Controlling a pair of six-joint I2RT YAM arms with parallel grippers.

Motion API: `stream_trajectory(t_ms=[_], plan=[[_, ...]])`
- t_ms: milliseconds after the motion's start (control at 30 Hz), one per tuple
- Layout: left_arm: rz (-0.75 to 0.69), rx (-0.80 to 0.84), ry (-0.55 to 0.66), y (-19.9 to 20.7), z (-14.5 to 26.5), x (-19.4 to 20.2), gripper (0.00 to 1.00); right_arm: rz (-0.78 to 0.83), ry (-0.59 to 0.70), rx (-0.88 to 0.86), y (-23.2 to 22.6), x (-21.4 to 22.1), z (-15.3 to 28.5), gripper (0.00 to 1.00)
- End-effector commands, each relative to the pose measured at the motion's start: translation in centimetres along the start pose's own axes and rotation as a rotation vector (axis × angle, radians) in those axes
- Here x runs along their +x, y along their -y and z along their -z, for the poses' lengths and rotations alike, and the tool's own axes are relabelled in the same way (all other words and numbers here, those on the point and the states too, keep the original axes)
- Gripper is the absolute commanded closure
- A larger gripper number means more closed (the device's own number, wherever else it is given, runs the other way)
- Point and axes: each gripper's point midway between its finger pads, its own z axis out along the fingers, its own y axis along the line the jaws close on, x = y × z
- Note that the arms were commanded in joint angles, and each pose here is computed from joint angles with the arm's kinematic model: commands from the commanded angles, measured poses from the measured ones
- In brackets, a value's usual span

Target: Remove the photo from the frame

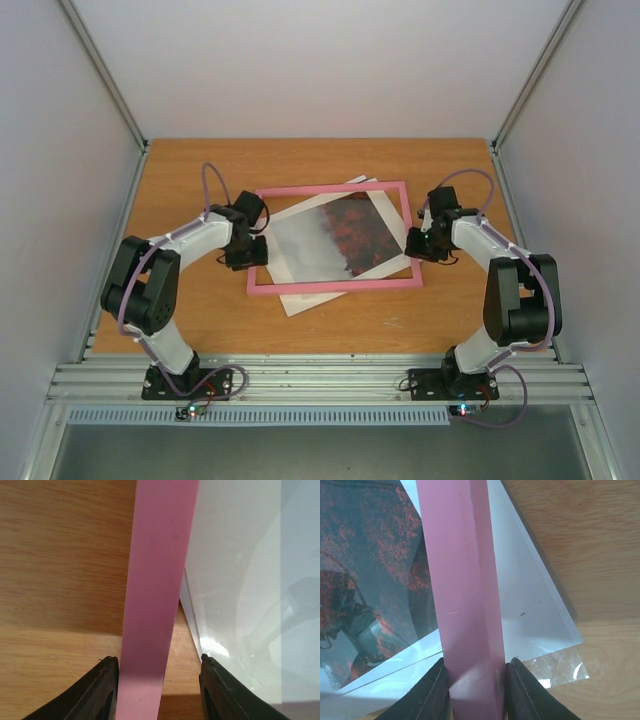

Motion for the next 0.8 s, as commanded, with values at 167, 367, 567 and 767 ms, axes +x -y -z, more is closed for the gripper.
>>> stream_trajectory(t_ms=[167, 367, 567, 767], plan=[[-0.011, -0.044, 0.04, -1.1, -0.1, -3.1, 0.56, 0.025, 0.077, -0.112, -2.4, -0.9, 1.7, 0.99], [-0.027, -0.052, 0.034, -1.3, -0.8, -4.5, 0.57, 0.041, 0.078, -0.124, -2.5, -0.5, 1.8, 0.99], [-0.034, -0.044, 0.033, -1.1, -1.3, -6.5, 0.57, 0.061, 0.066, -0.144, -2.8, 0.0, 1.8, 0.99], [-0.049, -0.011, 0.007, -0.1, -1.8, -7.2, 0.63, 0.071, 0.065, -0.165, -3.1, 0.3, 1.8, 0.99]])
